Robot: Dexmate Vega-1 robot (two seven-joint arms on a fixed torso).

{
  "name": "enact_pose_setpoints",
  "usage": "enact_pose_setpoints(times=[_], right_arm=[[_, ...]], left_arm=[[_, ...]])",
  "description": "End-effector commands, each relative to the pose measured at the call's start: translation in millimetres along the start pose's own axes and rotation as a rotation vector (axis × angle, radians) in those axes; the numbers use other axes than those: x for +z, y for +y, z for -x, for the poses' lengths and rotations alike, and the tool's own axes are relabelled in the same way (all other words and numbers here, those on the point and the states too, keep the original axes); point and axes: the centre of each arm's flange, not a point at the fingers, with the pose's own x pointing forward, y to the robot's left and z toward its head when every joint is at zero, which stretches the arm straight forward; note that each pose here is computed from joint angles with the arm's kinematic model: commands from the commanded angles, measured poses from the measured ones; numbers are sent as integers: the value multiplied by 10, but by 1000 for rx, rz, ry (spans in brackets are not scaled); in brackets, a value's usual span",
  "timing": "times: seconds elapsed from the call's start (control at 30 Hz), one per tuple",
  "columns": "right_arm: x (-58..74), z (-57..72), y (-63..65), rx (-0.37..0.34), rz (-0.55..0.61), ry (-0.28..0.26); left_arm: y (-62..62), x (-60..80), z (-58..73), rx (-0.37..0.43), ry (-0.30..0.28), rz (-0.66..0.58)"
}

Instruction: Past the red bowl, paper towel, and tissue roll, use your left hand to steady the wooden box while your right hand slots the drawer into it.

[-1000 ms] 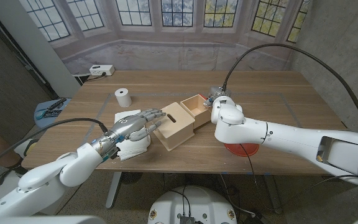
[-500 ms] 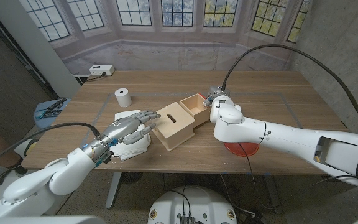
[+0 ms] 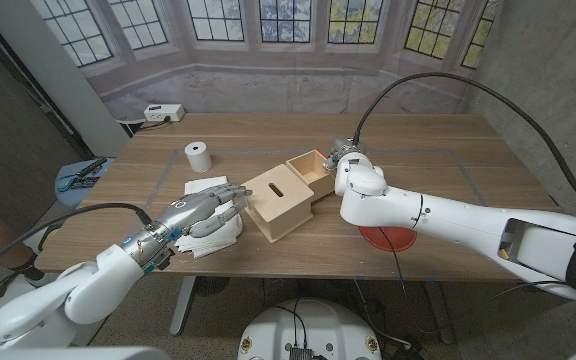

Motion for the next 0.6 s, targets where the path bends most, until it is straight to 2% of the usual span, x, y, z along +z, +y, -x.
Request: enact_pose_setpoints(times=[0.03, 0.3, 0.6], right_arm=[[11, -36, -4, 1, -23, 4], [23, -41, -36, -1, -37, 2], [40, -23, -34, 2, -30, -6]], left_arm=[[-87, 10, 46, 39, -8, -37], [-199, -23, 28, 51, -9, -41], [-242, -48, 67, 43, 9, -32]])
